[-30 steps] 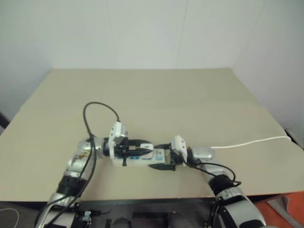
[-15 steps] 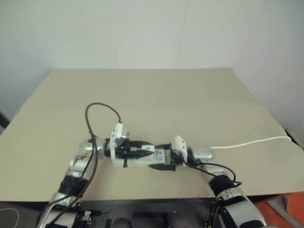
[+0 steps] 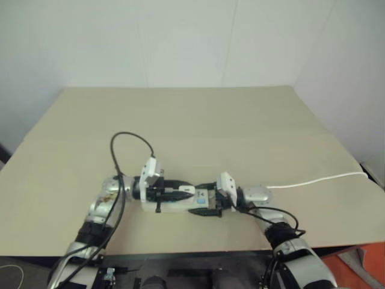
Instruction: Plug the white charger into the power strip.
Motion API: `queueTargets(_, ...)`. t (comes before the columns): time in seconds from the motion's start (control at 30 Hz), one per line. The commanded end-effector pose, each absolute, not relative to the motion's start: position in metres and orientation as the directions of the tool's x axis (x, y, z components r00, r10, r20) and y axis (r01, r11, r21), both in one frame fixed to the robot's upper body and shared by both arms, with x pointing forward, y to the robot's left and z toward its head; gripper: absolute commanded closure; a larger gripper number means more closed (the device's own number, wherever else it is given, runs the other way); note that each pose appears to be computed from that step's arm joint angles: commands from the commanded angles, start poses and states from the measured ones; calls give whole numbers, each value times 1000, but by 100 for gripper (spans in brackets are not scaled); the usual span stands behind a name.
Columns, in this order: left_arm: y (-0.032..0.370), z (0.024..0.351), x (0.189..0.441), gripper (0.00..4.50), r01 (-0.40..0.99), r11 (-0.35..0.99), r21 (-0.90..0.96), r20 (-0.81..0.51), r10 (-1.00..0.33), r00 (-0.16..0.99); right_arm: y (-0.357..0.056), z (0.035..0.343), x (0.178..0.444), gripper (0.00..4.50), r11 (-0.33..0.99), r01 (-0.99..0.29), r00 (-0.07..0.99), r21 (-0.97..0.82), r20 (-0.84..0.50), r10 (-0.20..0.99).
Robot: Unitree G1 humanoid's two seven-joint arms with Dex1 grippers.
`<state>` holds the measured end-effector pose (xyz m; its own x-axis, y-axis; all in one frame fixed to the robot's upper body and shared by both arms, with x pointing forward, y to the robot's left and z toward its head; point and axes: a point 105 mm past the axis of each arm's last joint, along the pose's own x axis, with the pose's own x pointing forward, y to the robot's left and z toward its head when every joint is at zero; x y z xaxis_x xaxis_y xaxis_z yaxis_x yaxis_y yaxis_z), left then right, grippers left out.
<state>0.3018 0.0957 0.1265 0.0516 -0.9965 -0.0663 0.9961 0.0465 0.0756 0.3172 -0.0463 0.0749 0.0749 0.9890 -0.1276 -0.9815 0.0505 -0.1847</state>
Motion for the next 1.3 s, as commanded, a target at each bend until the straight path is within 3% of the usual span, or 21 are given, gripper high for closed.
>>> queueTargets(0.03,101,123,303,349,996,50,80,-99,-993,58,-49,63,311,110,33,-990,56,-140,-167,984)
queueTargets(0.73,117,83,302,349,995,98,24,-200,-975,100,-50,63,311,110,32,-990,55,-138,-169,984)
queueTargets(1.1,112,96,305,16,996,81,43,-173,-981,87,-48,63,311,110,28,-990,51,-138,-166,985)
queueTargets(1.3,116,133,311,3,991,82,110,-113,-989,94,-48,63,310,110,23,-990,47,-137,-168,985)
